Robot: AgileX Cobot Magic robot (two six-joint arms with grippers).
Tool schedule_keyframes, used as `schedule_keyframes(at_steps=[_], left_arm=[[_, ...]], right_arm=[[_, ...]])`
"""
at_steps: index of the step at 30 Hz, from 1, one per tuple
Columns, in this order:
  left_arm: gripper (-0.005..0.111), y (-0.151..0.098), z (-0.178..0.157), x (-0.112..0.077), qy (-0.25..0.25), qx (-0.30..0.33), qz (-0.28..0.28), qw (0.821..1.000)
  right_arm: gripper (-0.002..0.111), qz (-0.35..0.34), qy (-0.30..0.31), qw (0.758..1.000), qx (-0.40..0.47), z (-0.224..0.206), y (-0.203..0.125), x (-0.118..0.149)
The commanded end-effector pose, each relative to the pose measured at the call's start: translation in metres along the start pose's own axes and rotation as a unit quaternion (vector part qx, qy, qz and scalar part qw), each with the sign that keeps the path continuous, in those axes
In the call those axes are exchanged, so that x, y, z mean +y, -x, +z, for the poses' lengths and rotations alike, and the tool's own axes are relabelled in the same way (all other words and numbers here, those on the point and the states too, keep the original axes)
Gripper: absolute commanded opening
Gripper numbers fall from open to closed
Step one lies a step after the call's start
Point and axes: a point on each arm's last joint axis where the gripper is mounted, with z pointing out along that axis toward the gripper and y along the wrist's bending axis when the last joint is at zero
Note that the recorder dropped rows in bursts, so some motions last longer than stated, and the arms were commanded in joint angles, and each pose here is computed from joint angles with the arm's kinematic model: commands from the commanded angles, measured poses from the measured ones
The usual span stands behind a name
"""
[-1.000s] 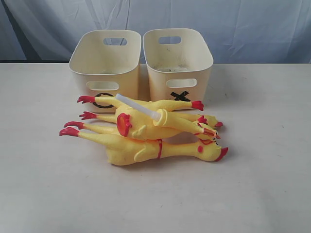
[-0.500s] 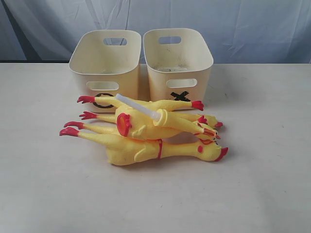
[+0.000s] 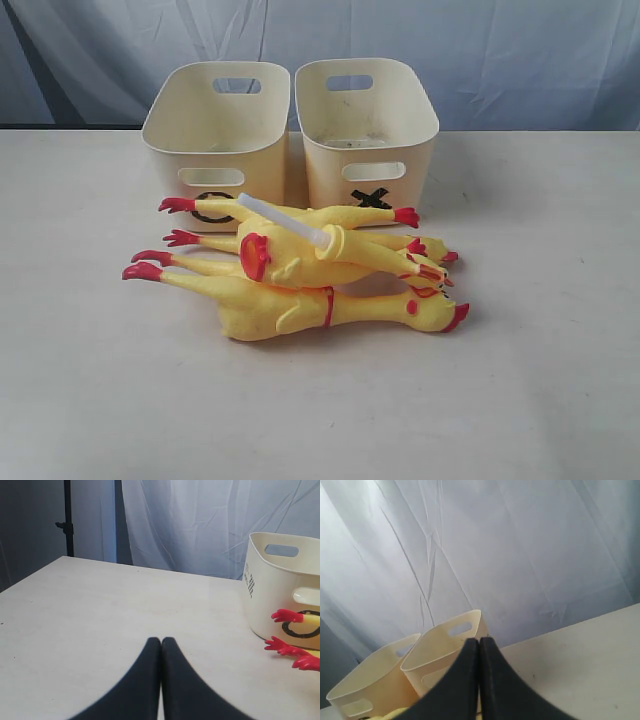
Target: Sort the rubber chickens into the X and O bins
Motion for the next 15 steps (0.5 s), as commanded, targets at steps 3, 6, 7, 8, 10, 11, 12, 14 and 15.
schedule_keyframes(at_steps=[3,6,7,8,10,11,12,14,15], left_arm=[[0.000,-0.001,0.000,0.000,-0.001,-0.001,0.002,1.000],[0.000,-0.001,0.000,0.000,-0.001,-0.001,0.002,1.000],[0.000,-0.001,0.000,0.000,-0.001,-0.001,0.002,1.000],[0.000,-0.001,0.000,0.000,-0.001,-0.001,0.002,1.000],[0.000,-0.001,0.000,0.000,-0.001,-0.001,0.002,1.000],[0.000,-0.001,0.000,0.000,-0.001,-0.001,0.002,1.000],[0.000,-0.001,0.000,0.000,-0.001,-0.001,0.002,1.000],[0.000,-0.001,0.000,0.000,-0.001,-0.001,0.002,1.000],[0.000,-0.001,0.000,0.000,-0.001,-0.001,0.002,1.000]], right_arm=[[-0.001,0.053,0.002,0.999,0.009,0.000,-0.002,0.000],[-0.001,0.055,0.032,0.998,0.018,-0.003,0.017,0.015],[-0.001,0.054,0.041,0.998,0.019,-0.004,0.024,0.019],[-0.001,0.042,0.051,0.997,0.030,-0.004,0.033,0.026],[-0.001,0.004,0.062,0.996,0.066,0.002,0.047,0.037],[-0.001,-0.011,0.065,0.995,0.080,0.005,0.050,0.039],[-0.001,-0.048,0.074,0.989,0.120,0.013,0.056,0.047],[-0.001,-0.101,0.094,0.974,0.181,0.029,0.066,0.057],[-0.001,-0.129,0.109,0.961,0.218,0.040,0.072,0.064]])
